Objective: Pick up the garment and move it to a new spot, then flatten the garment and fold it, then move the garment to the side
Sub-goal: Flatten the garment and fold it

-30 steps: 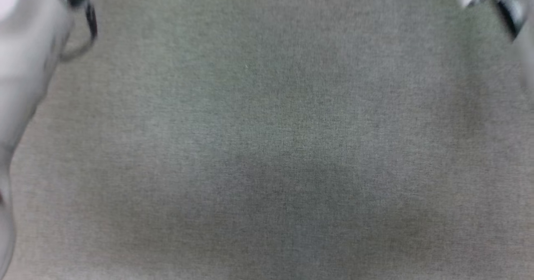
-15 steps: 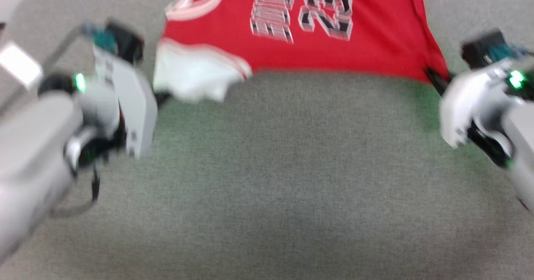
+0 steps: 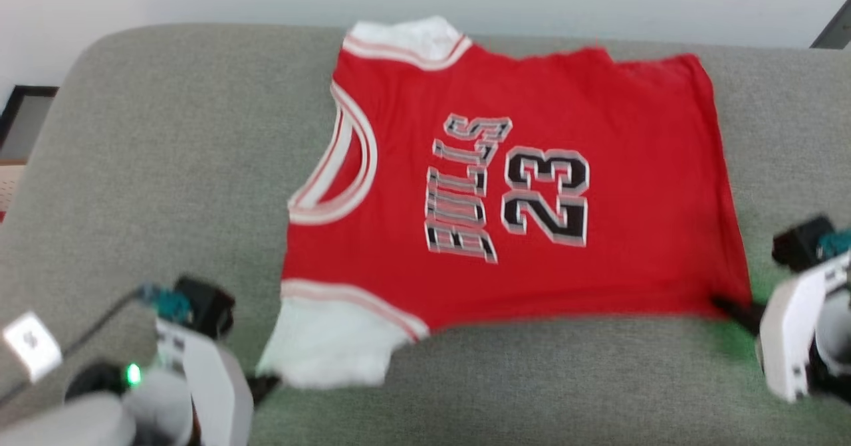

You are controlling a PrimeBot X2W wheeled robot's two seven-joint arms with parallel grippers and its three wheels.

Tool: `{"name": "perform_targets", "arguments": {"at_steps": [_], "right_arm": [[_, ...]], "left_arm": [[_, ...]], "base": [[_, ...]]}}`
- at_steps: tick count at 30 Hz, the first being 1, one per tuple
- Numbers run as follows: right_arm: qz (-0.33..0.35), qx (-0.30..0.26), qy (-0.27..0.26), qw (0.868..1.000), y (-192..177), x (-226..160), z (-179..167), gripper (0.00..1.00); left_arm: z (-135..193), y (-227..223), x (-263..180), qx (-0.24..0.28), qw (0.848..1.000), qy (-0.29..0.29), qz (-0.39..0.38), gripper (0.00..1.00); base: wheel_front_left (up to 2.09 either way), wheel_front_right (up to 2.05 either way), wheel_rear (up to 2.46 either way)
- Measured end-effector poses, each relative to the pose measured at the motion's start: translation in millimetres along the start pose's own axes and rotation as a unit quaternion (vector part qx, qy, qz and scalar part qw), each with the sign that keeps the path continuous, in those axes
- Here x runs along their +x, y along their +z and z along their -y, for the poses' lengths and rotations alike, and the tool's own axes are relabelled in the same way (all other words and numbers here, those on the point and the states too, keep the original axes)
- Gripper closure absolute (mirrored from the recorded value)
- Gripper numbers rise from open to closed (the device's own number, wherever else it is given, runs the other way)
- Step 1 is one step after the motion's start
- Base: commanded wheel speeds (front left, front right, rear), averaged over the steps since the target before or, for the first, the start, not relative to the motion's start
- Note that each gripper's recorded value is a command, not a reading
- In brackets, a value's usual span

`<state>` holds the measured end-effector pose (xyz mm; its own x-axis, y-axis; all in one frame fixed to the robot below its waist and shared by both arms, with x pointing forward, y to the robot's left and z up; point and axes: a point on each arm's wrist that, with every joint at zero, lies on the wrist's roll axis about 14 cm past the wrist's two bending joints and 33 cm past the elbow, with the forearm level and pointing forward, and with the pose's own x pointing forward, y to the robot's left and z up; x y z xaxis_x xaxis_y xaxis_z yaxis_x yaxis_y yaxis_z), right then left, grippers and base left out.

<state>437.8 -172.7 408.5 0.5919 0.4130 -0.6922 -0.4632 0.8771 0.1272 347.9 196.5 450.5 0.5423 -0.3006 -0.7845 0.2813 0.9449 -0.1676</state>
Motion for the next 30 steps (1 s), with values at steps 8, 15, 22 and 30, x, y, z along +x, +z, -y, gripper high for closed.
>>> {"name": "perform_targets", "arguments": {"at_steps": [8,15,22,30], "right_arm": [[-0.08,0.025,0.036,0.996,-51.4,-24.8,-18.5,1.0],[-0.044,0.029,0.026,0.998,-34.1,-36.9,-13.6,1.0],[0.033,0.01,-0.011,0.999,14.4,-41.2,1.3,1.0],[0.076,-0.004,-0.045,0.996,60.3,-19.6,13.5,1.0]], "left_arm": [[26.4,-47.2,-19.9,-0.037,0.998,-0.014,-0.051,1.0],[18.8,-11.7,-27.3,0.0,1.0,0.005,0.002,1.0],[0.8,78.8,-36.8,0.098,0.988,0.036,0.11,1.0],[-10.2,164.8,-5.0,0.163,0.973,0.034,0.158,1.0]], "base": [[0.0,0.0,0.0],[0.0,0.0,0.0],[0.0,0.0,0.0],[0.0,0.0,0.0]]}}
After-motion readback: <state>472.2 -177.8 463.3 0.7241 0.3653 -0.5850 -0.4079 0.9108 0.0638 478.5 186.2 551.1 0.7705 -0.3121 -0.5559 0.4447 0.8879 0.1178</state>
